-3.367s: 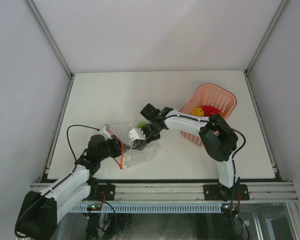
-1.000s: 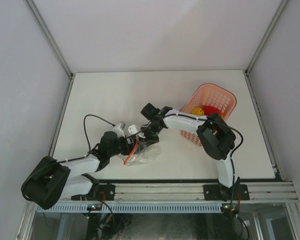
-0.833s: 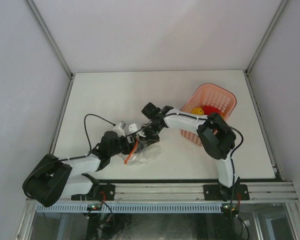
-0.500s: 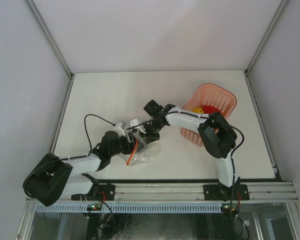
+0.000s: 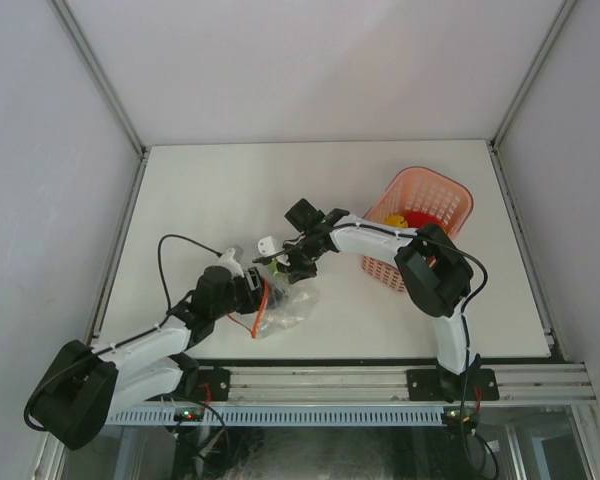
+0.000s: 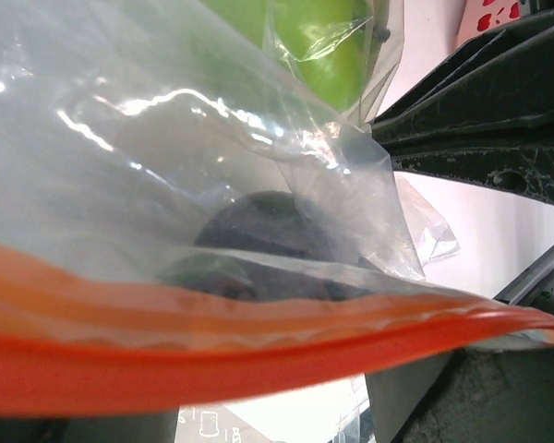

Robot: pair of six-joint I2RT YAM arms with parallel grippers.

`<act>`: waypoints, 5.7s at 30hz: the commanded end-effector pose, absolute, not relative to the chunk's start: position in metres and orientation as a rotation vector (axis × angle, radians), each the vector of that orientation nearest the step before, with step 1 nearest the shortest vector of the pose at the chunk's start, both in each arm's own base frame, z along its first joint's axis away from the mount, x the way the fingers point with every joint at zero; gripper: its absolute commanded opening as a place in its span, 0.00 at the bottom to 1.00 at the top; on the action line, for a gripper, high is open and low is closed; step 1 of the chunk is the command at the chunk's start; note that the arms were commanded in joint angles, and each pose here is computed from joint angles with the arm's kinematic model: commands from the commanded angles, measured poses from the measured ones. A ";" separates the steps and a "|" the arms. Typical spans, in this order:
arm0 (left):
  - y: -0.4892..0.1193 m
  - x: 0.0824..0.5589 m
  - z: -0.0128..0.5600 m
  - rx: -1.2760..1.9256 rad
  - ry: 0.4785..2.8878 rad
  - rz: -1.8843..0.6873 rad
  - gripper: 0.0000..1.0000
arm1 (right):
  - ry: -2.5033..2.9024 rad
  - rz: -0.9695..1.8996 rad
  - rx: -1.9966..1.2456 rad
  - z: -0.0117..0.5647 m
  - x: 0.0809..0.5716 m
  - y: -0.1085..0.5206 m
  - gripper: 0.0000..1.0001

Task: Open the zip-top bag and remove the fake food
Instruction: Pick up the fake fruit from the zipper food storage bag.

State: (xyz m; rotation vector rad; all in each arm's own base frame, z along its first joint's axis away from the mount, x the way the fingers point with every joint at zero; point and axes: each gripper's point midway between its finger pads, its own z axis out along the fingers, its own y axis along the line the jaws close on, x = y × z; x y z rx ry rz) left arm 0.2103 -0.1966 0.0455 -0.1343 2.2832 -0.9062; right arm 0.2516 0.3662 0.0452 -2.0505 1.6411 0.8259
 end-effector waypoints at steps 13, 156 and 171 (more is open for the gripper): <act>-0.174 0.195 0.044 -0.311 2.299 -0.871 0.56 | 1.636 0.688 -2.045 0.046 0.274 0.378 0.00; -0.189 0.179 0.053 -0.409 2.308 -1.182 0.81 | 1.079 0.827 -2.279 0.062 0.180 0.417 0.18; -0.180 0.180 0.053 -0.413 2.319 -1.106 0.36 | 1.181 0.823 -2.223 0.068 0.193 0.419 0.04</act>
